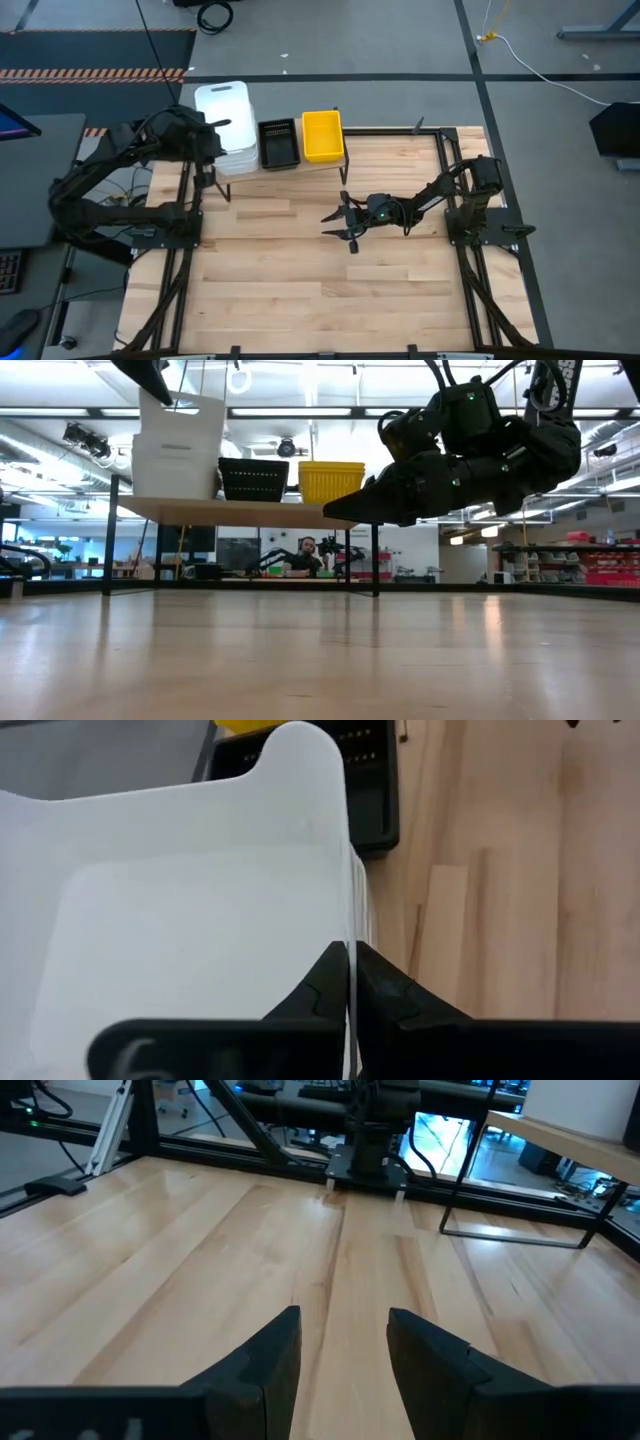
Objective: Stack baskets on shelf by color
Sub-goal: Stack the white bin on top of the other white bin on the shelf, then return to Home Position
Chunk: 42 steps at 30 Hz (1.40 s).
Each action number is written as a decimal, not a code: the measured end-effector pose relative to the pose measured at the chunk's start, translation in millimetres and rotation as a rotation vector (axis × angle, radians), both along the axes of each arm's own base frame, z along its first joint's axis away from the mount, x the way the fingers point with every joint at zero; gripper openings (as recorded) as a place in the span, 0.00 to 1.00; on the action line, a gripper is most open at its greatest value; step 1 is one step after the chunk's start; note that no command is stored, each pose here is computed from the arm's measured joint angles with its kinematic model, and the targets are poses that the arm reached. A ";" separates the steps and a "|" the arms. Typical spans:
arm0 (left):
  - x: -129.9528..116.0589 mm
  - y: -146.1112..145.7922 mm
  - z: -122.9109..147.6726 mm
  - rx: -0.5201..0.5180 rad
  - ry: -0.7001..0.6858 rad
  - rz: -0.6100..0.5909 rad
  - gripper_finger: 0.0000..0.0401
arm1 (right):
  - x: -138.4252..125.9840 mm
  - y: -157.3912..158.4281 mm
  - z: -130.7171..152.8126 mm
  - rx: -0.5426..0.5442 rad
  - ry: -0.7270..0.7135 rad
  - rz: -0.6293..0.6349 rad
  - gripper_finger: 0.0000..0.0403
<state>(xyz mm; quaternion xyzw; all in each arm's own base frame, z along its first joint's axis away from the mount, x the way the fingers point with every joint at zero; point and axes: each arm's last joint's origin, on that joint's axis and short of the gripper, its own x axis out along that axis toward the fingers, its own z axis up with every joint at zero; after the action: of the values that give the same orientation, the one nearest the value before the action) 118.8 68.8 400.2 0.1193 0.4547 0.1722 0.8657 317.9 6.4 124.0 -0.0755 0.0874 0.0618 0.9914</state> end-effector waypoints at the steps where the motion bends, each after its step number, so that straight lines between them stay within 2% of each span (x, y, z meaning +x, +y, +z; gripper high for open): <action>1: 1.2 1.3 -1.9 -0.004 -0.005 -0.007 0.02 | 0.0 0.0 0.0 0.000 0.000 0.000 0.39; 15: 1.4 8.3 -9.7 -0.063 -0.017 -0.009 0.04 | -0.6 0.0 -2.3 0.000 0.025 0.000 0.39; 32: 5.1 8.4 -6.7 -0.107 -0.102 0.067 0.31 | -0.7 -1.0 -3.5 0.019 0.039 -0.035 0.39; 42: 11.5 -1.2 -6.0 -0.178 -0.153 0.080 0.38 | -0.7 -1.0 -3.4 0.020 0.039 -0.036 0.39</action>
<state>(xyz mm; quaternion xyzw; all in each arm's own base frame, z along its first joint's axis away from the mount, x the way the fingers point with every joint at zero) 130.3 67.6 394.2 0.0104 0.4052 0.1741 0.8974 317.2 5.4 120.6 -0.0627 0.1072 0.0463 0.9912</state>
